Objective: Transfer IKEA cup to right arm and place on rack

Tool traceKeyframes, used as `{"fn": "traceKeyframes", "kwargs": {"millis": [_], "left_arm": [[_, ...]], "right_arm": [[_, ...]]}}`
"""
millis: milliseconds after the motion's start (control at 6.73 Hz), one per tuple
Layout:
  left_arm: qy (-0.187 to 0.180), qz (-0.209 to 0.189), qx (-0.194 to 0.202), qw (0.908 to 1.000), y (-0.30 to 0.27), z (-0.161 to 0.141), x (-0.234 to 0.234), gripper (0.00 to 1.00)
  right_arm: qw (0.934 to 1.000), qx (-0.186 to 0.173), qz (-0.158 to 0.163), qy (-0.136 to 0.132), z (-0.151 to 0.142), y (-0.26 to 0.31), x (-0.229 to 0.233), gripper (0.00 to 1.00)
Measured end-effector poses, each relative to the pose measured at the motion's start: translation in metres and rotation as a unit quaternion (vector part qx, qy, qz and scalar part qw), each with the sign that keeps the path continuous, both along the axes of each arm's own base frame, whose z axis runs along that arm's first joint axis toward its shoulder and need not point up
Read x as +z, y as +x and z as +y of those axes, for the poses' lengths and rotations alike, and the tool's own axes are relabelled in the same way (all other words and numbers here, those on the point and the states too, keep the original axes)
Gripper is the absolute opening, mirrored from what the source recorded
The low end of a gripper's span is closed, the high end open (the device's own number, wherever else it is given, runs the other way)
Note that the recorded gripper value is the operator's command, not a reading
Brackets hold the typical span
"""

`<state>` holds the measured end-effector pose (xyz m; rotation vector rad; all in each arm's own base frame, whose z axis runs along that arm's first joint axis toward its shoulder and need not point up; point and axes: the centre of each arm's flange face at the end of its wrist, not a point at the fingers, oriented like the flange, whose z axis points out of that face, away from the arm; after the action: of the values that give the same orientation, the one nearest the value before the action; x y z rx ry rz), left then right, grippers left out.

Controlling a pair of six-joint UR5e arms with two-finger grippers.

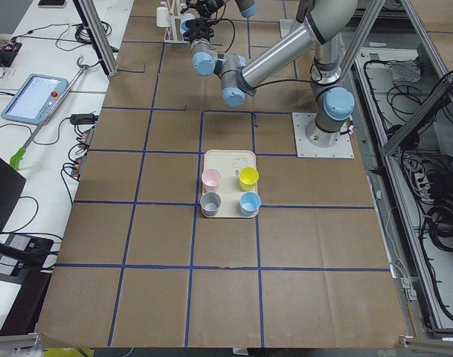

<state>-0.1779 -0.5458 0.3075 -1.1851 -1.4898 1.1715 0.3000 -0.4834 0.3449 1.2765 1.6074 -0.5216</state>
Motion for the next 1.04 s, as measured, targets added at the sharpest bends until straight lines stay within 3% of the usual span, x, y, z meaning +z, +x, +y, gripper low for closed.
{"fn": "traceKeyframes", "kwargs": {"millis": [297,594,892,1040], "left_arm": [[0.002,0.000,0.000,1.0000,-0.0004,0.0001,-0.0006,0.00],[0.003,0.000,0.000,1.0000,-0.0005,-0.0002,-0.0004,0.00],[0.005,0.000,0.000,1.0000,-0.0005,-0.0002,-0.0005,0.01],[0.005,0.000,0.001,1.0000,-0.0005,-0.0004,-0.0001,0.07]], "right_arm": [[1.0000,0.003,0.001,0.004,0.0000,0.0037,-0.0047,0.98],[1.0000,0.004,0.002,0.004,0.0003,0.0055,-0.0052,0.60],[1.0000,0.005,0.003,0.002,0.0003,0.0057,-0.0049,0.45],[1.0000,0.005,0.003,0.002,0.0000,0.0056,-0.0042,0.44]]}}
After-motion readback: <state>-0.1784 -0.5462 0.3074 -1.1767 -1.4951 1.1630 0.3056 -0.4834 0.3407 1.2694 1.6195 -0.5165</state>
